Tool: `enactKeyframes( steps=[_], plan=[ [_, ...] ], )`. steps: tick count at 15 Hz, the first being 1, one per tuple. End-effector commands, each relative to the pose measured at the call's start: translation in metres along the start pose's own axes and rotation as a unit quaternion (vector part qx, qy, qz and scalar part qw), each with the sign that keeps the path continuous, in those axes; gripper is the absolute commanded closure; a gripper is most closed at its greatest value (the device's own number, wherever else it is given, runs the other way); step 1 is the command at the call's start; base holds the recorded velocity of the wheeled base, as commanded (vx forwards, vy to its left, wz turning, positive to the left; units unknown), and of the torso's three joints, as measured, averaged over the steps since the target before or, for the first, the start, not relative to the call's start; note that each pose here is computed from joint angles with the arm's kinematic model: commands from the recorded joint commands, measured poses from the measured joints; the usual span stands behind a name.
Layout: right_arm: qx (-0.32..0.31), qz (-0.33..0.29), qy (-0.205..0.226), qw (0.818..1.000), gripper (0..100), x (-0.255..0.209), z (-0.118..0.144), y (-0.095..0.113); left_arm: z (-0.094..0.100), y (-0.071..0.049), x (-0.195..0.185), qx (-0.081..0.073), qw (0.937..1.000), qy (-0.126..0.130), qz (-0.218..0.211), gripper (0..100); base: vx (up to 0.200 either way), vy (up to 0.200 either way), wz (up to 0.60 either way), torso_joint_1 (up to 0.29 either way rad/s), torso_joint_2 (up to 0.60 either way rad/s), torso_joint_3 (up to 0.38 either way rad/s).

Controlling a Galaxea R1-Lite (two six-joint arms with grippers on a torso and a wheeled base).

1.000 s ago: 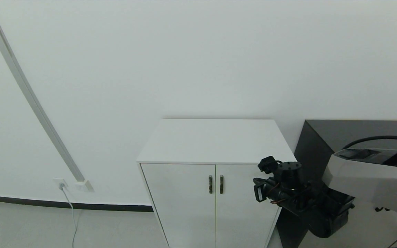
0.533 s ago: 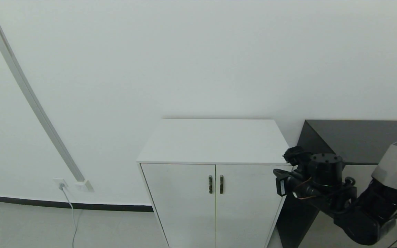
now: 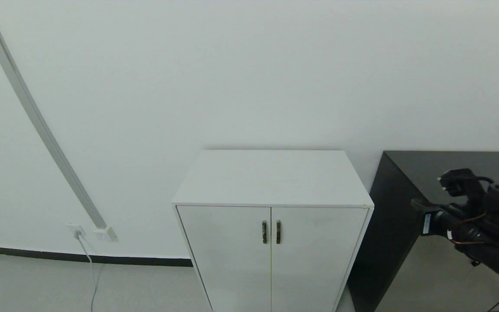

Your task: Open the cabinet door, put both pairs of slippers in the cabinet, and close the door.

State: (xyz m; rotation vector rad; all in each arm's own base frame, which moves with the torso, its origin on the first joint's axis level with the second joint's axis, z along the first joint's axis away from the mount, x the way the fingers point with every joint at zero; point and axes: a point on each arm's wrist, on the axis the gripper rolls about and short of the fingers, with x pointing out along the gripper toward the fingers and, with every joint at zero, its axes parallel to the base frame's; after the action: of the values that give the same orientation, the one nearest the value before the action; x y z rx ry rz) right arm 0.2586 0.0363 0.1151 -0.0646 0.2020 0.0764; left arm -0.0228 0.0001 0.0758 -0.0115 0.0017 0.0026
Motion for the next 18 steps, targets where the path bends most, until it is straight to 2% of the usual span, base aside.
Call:
enactKeyframes(
  steps=[1, 7, 11, 18],
  plan=[
    [0.009, -0.03, -0.033, 0.999, 100, -0.04, 0.011, -0.021, 0.0, 0.0, 0.0, 0.0, 1.0, 0.001, 0.0, 100, 0.0, 0.0, 0.0, 0.0, 0.0, 0.0],
    [0.009, -0.021, -0.057, 0.998, 100, -0.096, 0.005, -0.02, 0.0, 0.0, 0.0, 0.0, 1.0, 0.001, 0.0, 100, 0.0, 0.0, 0.0, 0.0, 0.0, 0.0],
    [0.011, -0.037, -0.066, 0.997, 100, -0.131, -0.005, -0.024, 0.0, 0.0, 0.0, 0.0, 1.0, 0.001, 0.0, 100, 0.0, 0.0, 0.0, 0.0, 0.0, 0.0],
    [0.013, -0.024, -0.033, 0.999, 100, -0.18, -0.019, -0.022, 0.0, 0.0, 0.0, 0.0, 1.0, 0.001, 0.0, 100, 0.0, 0.0, 0.0, 0.0, 0.0, 0.0]
  ],
)
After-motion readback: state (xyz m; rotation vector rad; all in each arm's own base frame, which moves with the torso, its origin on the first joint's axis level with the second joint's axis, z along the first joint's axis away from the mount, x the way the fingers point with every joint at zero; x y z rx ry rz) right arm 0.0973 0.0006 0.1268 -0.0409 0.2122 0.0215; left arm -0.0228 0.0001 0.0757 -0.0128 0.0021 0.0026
